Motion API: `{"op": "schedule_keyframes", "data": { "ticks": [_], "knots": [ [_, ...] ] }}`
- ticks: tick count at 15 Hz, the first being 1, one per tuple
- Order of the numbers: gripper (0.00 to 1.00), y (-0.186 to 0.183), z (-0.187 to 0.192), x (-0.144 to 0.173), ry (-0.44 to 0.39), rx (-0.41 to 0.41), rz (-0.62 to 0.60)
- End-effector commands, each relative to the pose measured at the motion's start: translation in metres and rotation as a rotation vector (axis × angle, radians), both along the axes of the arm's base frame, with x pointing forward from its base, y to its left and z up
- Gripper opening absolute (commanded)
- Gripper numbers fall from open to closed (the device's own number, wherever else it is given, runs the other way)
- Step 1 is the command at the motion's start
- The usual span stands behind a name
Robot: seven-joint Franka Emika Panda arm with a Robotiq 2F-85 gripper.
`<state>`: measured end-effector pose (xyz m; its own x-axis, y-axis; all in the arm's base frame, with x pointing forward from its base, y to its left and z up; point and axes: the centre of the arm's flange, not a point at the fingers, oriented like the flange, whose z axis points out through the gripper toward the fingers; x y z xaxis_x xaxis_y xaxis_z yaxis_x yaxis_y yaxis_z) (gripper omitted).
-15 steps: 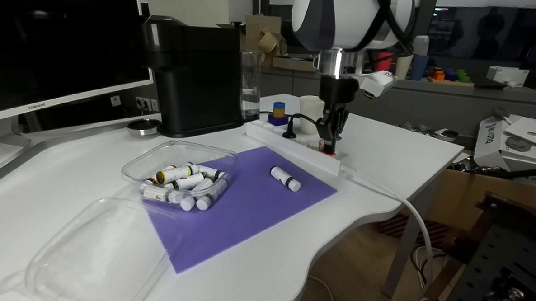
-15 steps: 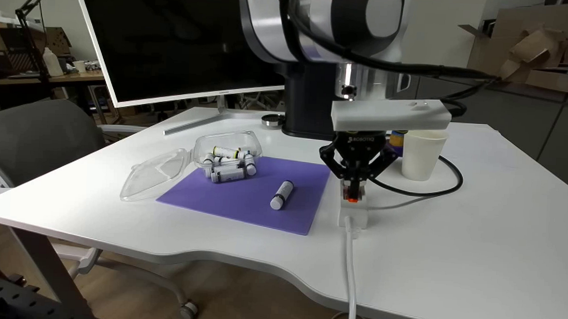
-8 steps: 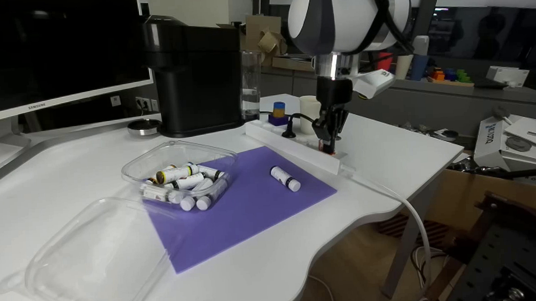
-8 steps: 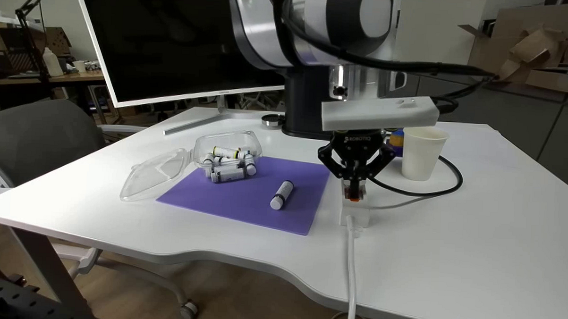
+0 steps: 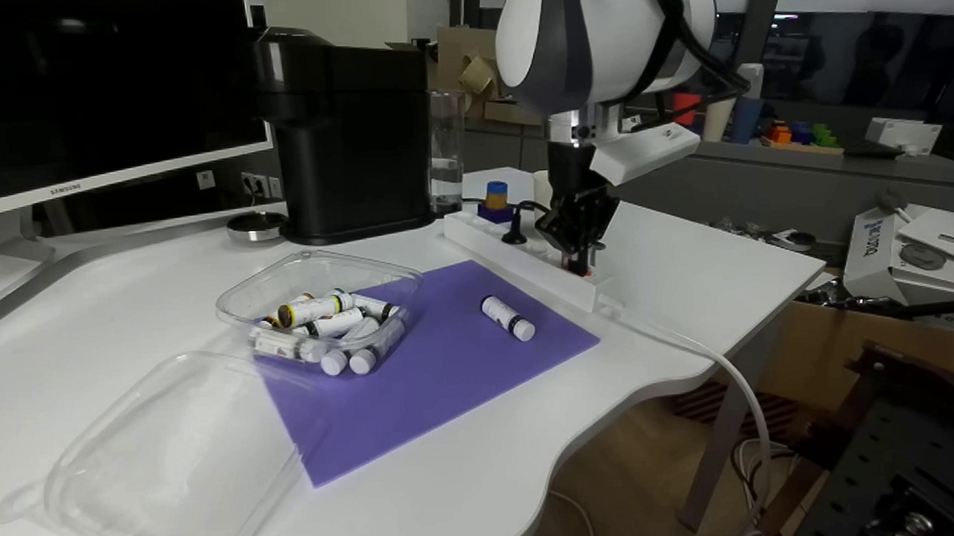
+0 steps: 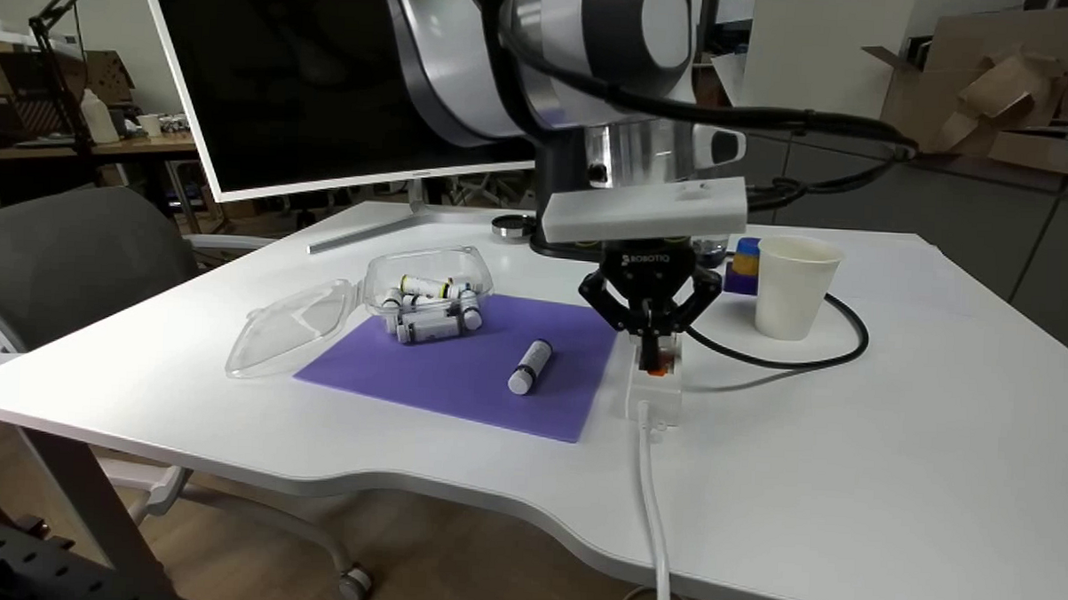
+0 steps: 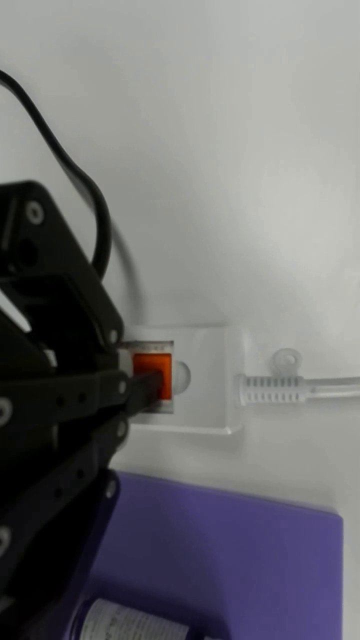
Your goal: Turn off the extension cable
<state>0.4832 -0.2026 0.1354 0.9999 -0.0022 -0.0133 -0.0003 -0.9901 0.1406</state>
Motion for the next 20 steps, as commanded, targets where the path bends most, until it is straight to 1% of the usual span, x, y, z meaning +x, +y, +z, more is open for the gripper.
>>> {"op": "schedule_keyframes", "data": {
  "ticks": [1,2,3,4,8,10,13,14,15,18,20],
  "knots": [
    [0.00,0.020,0.022,-0.012,0.025,0.025,-0.051],
    [0.26,0.023,0.033,-0.015,0.025,0.021,-0.053],
    [0.27,0.026,0.043,-0.018,0.023,0.018,-0.058],
    [0.32,0.029,0.058,-0.022,0.016,0.013,-0.059],
    [0.60,0.037,0.113,-0.033,-0.019,0.011,-0.066],
    [0.72,0.039,0.134,-0.036,-0.027,0.028,-0.070],
    [0.94,0.044,0.162,-0.040,-0.019,0.066,-0.072],
    [0.98,0.045,0.171,-0.040,-0.014,0.075,-0.072],
    [1.00,0.046,0.178,-0.039,-0.010,0.081,-0.073],
    [1.00,0.047,0.196,-0.041,0.004,0.094,-0.074],
    [1.00,0.048,0.206,-0.045,0.026,0.106,-0.052]
  ]
}}
